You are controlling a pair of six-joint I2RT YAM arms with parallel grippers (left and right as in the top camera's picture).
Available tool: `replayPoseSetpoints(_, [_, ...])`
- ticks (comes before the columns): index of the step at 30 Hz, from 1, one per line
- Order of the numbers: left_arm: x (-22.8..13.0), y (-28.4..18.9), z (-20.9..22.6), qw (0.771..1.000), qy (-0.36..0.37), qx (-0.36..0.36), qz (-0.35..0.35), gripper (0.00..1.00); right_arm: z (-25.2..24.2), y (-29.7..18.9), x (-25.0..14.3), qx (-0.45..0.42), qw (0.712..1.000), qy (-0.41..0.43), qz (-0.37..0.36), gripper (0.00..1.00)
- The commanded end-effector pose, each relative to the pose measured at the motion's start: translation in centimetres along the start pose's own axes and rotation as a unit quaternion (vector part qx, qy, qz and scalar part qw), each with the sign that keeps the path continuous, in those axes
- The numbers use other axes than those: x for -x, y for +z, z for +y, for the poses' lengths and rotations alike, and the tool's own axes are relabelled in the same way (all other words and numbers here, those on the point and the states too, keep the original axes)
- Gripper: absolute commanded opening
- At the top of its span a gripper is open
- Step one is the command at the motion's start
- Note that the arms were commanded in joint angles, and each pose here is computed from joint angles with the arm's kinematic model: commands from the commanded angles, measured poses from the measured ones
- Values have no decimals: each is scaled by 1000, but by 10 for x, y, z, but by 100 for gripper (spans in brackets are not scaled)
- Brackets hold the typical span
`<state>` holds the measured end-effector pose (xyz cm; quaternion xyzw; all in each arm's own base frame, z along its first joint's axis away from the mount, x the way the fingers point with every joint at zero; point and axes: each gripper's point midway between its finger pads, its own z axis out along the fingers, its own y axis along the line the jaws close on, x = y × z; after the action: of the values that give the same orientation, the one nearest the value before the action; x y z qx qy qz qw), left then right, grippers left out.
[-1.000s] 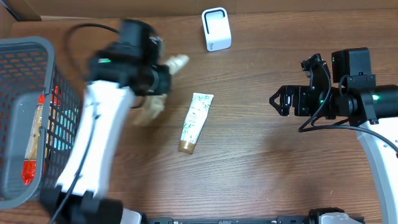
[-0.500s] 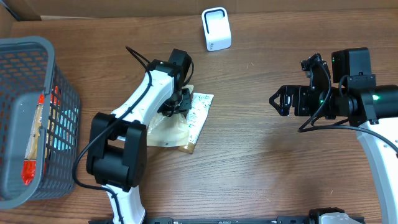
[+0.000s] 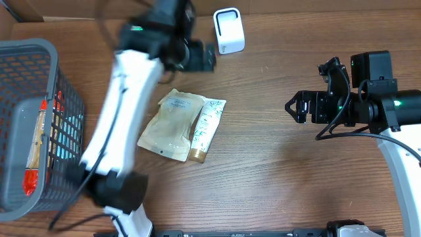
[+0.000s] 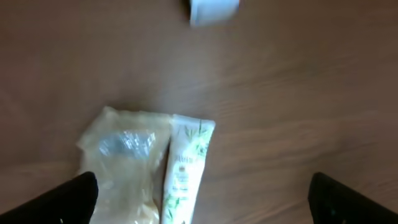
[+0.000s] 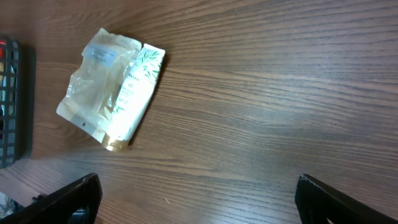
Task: Scan the item barcode
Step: 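Place the clear bag on the table beside the tube, then grasp the orange-capped sausage package in the basket with the left gripper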
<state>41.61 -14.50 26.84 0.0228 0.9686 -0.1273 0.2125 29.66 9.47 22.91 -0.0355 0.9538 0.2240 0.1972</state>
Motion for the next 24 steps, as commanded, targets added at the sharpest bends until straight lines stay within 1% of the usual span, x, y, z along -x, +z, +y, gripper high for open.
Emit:
replayPoseSetpoints(1, [29,-113,7,989,58,-11,-132,99,3,-3,3,1,1000,-3,-7,100])
replayPoseSetpoints(3, [26,-148,29,986,50,7,-160,99,3,-3,3,1,1000,-3,-6,100])
replayPoseSetpoints(5, [19,-173,59,984,15,32,-174,100,3,-3,3,1,1000,-3,-6,100])
replayPoseSetpoints(7, [6,-194,98,981,-42,65,-179,100,3,-3,3,1,1000,-3,-7,100])
replayPoseSetpoints(8, [-11,-208,140,974,-109,100,-172,99,3,-3,3,1,1000,-4,-7,100])
replayPoseSetpoints(10, [-32,-220,186,961,-179,138,-160,100,3,-3,3,1,1000,-4,-8,100])
replayPoseSetpoints(14, [-64,-233,255,929,-289,170,-153,100,3,-3,4,1,1000,-4,-8,100])
replayPoseSetpoints(16, [-86,-236,288,910,-340,189,-145,100,3,-3,4,1,1000,-4,-8,100])
replayPoseSetpoints(19, [-112,-237,324,887,-390,208,-135,100,3,-3,4,1,1000,-4,-8,100])
replayPoseSetpoints(20, [-118,-234,333,881,-406,204,-134,100,3,-3,4,1,1000,-4,-8,100])
replayPoseSetpoints(22, [-123,-224,345,878,-420,183,-136,100,3,-3,3,1,1000,-3,-7,100])
replayPoseSetpoints(24, [-128,-211,356,879,-421,183,-126,100,1,-1,0,0,1000,-1,-1,100])
